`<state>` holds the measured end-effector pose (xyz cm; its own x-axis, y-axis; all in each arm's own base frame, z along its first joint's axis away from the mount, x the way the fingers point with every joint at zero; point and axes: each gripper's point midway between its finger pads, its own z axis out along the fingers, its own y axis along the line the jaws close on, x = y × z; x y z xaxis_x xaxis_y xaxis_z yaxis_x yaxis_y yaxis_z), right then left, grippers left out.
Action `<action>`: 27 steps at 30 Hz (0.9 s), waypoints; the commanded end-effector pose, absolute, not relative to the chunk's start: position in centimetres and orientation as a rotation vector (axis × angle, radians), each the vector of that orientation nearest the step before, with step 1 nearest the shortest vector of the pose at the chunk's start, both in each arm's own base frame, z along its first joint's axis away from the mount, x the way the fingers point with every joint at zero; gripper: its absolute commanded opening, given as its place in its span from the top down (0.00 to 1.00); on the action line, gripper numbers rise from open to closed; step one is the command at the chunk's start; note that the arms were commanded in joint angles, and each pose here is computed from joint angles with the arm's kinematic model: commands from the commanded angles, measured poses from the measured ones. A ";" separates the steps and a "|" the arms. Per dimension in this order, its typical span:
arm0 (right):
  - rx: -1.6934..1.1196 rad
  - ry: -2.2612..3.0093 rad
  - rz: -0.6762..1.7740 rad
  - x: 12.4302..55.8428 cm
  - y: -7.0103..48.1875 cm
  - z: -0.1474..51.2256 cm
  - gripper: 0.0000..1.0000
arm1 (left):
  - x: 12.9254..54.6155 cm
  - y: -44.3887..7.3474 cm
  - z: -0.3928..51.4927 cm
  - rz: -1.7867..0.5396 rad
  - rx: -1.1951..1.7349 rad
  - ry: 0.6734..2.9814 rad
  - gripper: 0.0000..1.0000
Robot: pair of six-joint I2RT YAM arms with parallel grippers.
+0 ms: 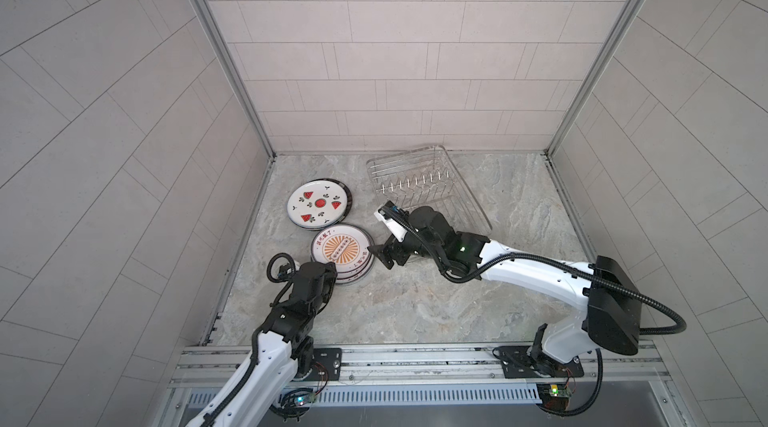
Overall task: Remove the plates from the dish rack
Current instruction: 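Lower the sunburst plate onto the sunburst stack with the left gripper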
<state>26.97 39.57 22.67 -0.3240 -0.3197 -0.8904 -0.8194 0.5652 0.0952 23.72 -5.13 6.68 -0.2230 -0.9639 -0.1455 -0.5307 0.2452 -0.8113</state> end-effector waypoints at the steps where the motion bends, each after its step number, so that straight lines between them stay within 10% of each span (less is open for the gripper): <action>1: -0.923 1.890 0.673 27.2 39.9 23.0 0.07 | 24.4 -5.2 7.7 -0.892 -1.398 1.791 1.00; 27: -0.916 1.896 0.643 27.1 39.3 22.3 0.08 | 23.2 -6.2 4.5 -0.887 -1.477 1.907 0.80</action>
